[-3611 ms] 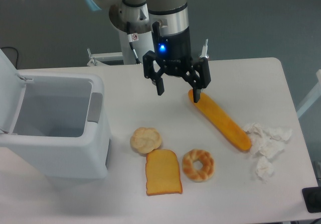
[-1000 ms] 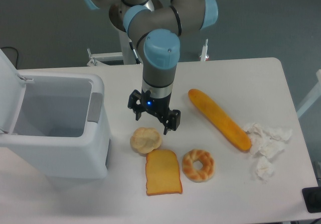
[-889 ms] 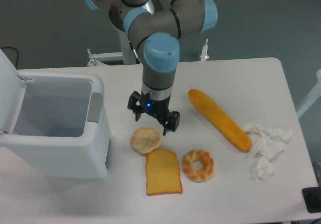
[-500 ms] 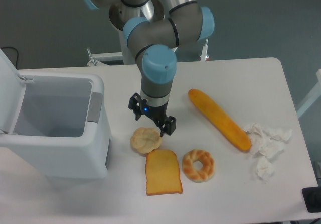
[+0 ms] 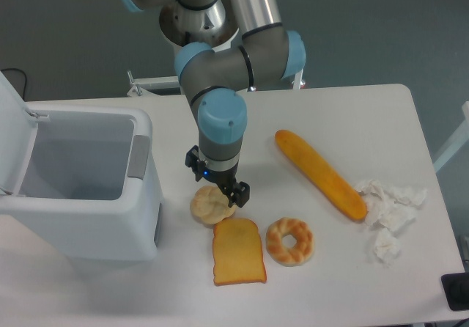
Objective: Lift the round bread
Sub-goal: 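Lower the open gripper down onto the round bun, then close the gripper on the round bun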
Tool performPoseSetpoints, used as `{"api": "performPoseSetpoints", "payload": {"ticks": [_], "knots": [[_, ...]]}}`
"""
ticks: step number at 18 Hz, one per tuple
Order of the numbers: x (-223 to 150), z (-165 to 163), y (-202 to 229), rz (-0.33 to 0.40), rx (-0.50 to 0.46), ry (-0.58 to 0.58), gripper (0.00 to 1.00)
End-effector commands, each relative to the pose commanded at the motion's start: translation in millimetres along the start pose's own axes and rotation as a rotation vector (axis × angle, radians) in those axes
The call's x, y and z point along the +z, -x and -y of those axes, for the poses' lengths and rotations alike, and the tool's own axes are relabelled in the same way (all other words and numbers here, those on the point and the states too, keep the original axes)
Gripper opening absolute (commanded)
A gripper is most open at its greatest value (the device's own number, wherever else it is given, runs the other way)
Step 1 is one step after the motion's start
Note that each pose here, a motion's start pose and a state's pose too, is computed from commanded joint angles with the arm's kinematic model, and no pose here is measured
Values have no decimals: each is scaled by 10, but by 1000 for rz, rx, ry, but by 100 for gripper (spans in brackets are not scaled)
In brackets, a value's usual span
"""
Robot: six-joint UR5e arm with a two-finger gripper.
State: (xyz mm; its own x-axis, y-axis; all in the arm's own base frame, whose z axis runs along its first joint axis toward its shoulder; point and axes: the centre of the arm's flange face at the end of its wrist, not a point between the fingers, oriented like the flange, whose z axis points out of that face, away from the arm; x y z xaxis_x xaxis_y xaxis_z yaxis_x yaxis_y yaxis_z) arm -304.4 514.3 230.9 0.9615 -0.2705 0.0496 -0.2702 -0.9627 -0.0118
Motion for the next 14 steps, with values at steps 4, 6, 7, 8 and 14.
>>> {"api": "performPoseSetpoints", "payload": {"ticks": [4,6,7,8,14], "knots": [[38,48,-39,-5,4,4,100],[117,79,-51,-15,1,10,100],[146,92,-62,-20,2,13,100],[161,93,-78,-24,4,15,100],[179,135,-126,-26,13,18,100]]}}
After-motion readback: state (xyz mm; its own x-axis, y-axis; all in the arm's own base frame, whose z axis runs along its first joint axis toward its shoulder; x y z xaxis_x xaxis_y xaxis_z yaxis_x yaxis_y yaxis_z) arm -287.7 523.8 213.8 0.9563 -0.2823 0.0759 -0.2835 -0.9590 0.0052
